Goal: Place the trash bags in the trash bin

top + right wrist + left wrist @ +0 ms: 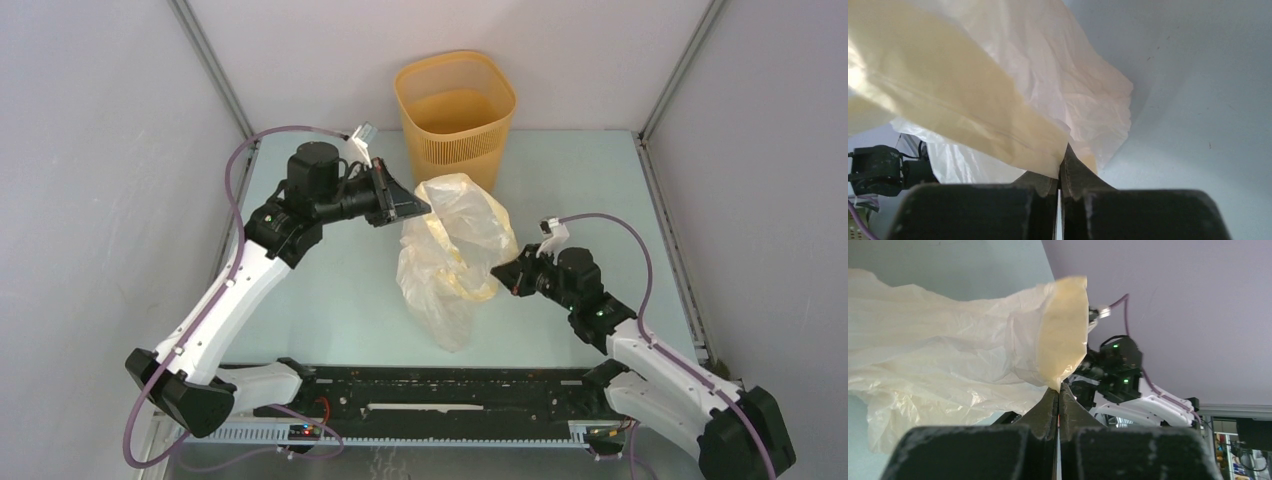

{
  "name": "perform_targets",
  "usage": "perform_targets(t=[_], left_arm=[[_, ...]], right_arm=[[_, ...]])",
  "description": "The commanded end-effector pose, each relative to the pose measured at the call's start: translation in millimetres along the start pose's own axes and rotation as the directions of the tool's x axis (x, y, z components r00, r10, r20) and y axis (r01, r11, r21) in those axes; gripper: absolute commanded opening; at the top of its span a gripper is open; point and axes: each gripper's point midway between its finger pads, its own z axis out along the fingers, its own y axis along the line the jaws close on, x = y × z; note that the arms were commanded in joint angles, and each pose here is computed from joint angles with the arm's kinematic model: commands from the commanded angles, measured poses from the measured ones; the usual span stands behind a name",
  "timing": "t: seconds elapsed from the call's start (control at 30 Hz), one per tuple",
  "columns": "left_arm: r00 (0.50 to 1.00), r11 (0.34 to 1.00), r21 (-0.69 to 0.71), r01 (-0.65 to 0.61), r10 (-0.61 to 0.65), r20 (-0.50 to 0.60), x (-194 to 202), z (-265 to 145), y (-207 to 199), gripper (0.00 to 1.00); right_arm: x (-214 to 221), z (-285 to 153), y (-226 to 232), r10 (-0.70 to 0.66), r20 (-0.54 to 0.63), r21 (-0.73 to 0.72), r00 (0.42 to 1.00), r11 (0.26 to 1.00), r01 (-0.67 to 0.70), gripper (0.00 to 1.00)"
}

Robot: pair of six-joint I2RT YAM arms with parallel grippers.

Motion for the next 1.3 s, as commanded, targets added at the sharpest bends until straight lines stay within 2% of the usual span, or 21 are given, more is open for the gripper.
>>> perform_targets(t=[0.0, 0.07, 0.17, 0.33, 0.43, 0.5, 0.7, 0.77, 0.87, 1.0, 1.13, 1.27], left_arm=[[0.999, 0.997, -0.068, -0.045, 0.043, -0.028, 9.7, -0.1, 23.4, 0.03], [0.997, 0.989, -0.122, -0.078, 0.074, -0.037, 11.6, -3.8, 34.2, 0.06], [0.991, 0.966, -0.224, -0.133, 0.131, -0.023, 6.8, -12.1, 50.9, 0.13], [0.985, 0.935, -0.320, -0.156, 0.170, 0.016, -2.3, -24.9, 61.3, 0.65], [0.993, 0.947, -0.307, -0.093, 0.113, 0.047, 2.0, -27.8, 51.5, 0.84], [0.992, 0.954, -0.292, -0.072, 0.099, 0.077, 9.5, -26.8, 42.2, 0.91], [0.996, 0.990, -0.141, 0.005, 0.007, 0.084, 50.5, -3.6, 17.3, 0.96], [0.991, 0.997, -0.069, 0.016, -0.006, 0.131, 47.5, 4.5, 8.6, 0.97], [0.989, 0.997, -0.069, 0.033, -0.023, 0.144, 44.4, 12.8, 10.2, 0.99], [0.999, 0.998, -0.054, -0.015, 0.017, 0.033, 52.0, 35.5, 2.9, 0.99], [0.998, 0.995, -0.083, -0.050, 0.047, -0.043, 58.5, 62.3, 11.3, 0.99], [0.992, 0.995, -0.065, -0.070, 0.063, -0.105, 62.3, 81.7, 6.6, 0.89]], right_arm=[[-43.0, -21.8, 38.3, 0.001, 0.082, -0.067, 0.997, 0.998, 0.004, 0.00], [-45.4, -35.7, 51.3, 0.024, 0.058, -0.094, 0.998, 0.995, -0.018, 0.00], [-46.6, -55.0, 55.1, 0.039, 0.006, -0.045, 0.999, 0.998, -0.038, 0.00], [-55.2, -80.7, 55.1, 0.007, -0.052, 0.054, 0.999, 0.999, -0.005, 0.00], [-75.7, -93.7, 76.0, 0.015, -0.068, 0.045, 0.998, 0.999, -0.012, 0.00], [-83.7, -94.6, 85.4, 0.036, -0.083, 0.040, 0.996, 0.999, -0.033, 0.00], [-86.0, -93.4, 108.2, 0.076, -0.120, -0.050, 0.990, 0.995, -0.082, 0.00], [-83.1, -97.5, 112.0, 0.058, -0.129, -0.076, 0.990, 0.995, -0.068, 0.00], [-81.2, -105.8, 115.8, 0.020, -0.130, -0.105, 0.991, 0.994, -0.034, 0.00], [-82.8, -122.3, 121.4, -0.010, -0.110, -0.136, 0.994, 0.991, -0.005, 0.00], [-77.3, -126.8, 124.7, -0.027, -0.137, -0.164, 0.990, 0.986, 0.004, 0.00], [-78.6, -131.0, 128.5, -0.028, -0.128, -0.182, 0.991, 0.983, 0.005, 0.00]])
